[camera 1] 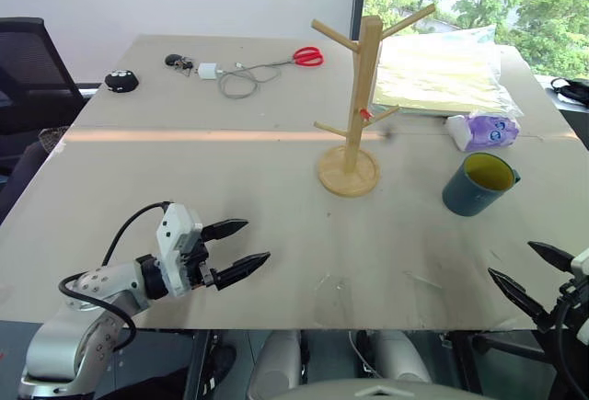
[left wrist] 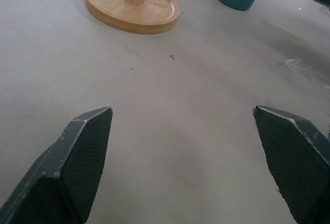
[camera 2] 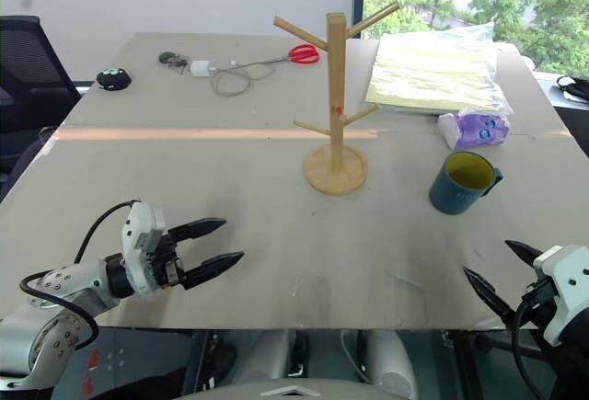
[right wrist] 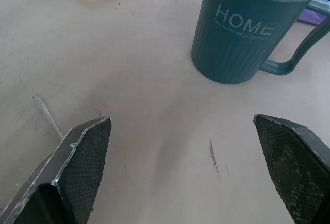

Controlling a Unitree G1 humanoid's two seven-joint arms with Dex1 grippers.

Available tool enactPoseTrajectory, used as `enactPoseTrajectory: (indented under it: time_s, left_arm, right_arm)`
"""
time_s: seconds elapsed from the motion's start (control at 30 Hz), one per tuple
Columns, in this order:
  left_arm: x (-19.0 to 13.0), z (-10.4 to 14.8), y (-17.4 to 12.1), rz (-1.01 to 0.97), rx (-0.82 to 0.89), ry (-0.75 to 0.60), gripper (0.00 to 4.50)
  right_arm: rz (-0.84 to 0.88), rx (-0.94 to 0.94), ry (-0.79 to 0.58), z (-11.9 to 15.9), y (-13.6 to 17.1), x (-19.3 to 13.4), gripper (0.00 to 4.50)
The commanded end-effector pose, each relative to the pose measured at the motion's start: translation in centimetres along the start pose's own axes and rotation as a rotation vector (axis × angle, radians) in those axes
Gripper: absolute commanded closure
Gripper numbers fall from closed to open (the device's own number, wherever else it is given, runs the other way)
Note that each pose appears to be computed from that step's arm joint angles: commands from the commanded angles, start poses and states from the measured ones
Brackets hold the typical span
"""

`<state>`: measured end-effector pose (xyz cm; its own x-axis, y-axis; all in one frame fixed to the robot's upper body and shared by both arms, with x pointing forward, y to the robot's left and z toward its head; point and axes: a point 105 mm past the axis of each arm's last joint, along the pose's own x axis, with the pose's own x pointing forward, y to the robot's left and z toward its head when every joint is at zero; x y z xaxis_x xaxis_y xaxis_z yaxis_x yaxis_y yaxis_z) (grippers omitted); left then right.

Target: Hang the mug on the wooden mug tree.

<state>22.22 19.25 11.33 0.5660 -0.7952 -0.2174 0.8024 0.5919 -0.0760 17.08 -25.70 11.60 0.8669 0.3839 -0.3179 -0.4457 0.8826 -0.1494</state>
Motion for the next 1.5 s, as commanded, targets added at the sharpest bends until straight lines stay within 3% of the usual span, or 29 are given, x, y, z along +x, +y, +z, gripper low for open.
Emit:
enactPoseTrajectory:
  time_s: [0.03,0.13,0.37,0.43,0.53,0.67,0.77,1.5]
  left_arm:
    - [0.3,2.3,-1.0,-0.086,0.065,-0.049,0.0]
    - [0.8,4.4,-3.9,-0.312,0.135,-0.07,0.0]
    - [1.7,6.3,-5.9,-0.431,0.189,-0.09,0.0]
    - [2.0,6.5,-6.0,-0.436,0.197,-0.091,0.0]
    - [1.9,6.2,-5.8,-0.431,0.199,-0.092,0.0]
    - [1.5,5.5,-5.7,-0.421,0.197,-0.092,0.0]
    - [1.2,5.1,-5.5,-0.412,0.201,-0.088,0.0]
    - [1.5,6.0,-5.8,-0.409,0.216,-0.088,0.0]
  right_arm:
    - [-0.084,-0.032,-0.022,1.4,-0.7,1.1,0.03]
    - [-0.259,-0.002,-0.022,1.9,-3.1,3.0,0.03]
    - [-0.41,0.083,-0.051,2.0,-6.5,5.1,0.03]
    - [-0.419,0.095,-0.055,1.9,-6.9,5.7,0.57]
    - [-0.428,0.1,-0.053,1.2,-7.6,6.2,1.91]
    - [-0.43,0.112,-0.064,0.3,-8.6,6.6,1.91]
    - [-0.416,0.111,-0.081,0.1,-9.1,7.1,2.63]
    - [-0.307,0.114,-0.17,1.9,-9.2,11.3,2.63]
